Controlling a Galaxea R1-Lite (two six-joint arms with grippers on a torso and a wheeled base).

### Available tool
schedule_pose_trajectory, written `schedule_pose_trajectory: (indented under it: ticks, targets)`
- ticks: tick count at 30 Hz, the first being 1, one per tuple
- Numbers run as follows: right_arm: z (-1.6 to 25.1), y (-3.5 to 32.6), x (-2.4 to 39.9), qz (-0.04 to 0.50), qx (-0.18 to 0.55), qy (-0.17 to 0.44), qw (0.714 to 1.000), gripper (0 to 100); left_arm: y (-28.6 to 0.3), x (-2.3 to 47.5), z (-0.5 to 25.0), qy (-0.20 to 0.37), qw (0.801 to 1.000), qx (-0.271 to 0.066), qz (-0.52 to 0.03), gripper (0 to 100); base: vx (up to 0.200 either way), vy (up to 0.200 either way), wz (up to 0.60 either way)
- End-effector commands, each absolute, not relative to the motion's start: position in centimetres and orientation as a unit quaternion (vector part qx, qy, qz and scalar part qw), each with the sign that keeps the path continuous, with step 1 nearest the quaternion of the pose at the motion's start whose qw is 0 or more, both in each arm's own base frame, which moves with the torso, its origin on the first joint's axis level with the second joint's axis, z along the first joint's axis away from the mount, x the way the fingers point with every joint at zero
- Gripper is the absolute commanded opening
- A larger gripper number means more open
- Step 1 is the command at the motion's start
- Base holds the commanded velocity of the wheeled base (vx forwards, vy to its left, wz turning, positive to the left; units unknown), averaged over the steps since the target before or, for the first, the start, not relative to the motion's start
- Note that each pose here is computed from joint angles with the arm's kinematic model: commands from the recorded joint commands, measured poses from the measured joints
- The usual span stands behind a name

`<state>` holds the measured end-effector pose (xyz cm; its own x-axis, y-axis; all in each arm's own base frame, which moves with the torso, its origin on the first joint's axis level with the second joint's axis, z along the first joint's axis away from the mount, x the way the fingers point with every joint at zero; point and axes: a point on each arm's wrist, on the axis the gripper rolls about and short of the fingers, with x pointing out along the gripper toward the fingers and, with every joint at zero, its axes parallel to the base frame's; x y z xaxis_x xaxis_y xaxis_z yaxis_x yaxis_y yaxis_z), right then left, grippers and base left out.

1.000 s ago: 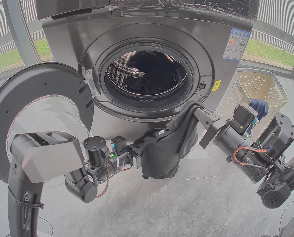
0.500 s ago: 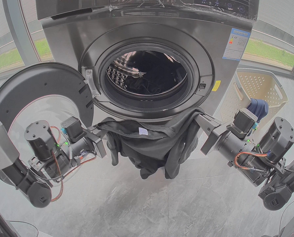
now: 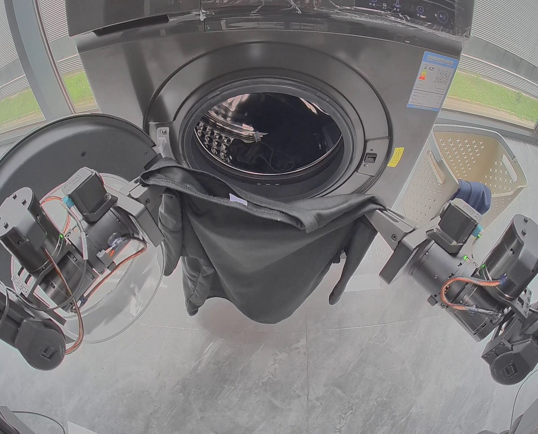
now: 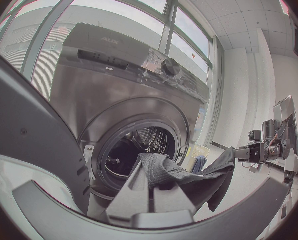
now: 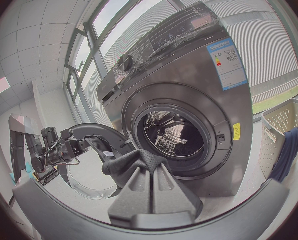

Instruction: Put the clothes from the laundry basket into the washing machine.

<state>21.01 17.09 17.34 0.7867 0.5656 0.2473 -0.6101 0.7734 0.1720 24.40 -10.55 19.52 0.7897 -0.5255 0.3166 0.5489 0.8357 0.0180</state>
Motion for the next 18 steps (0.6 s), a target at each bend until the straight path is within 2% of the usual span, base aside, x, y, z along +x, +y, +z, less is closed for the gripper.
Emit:
schedule_pose_trajectory:
  ticks: [1,18]
  targets:
    - [18.1,16.6,20.8,0.310,0.126,-0.104,0.937,0,-10.4,24.1,20.7,-0.178,0.942,-0.041,-0.282,0,0.000,0.000,0.00]
    - [18.9,15.2,21.6,0.278,0.121,-0.126,0.945,0,-10.0,24.4,22.9,-0.223,0.935,-0.051,-0.270,0,0.000,0.000,0.00]
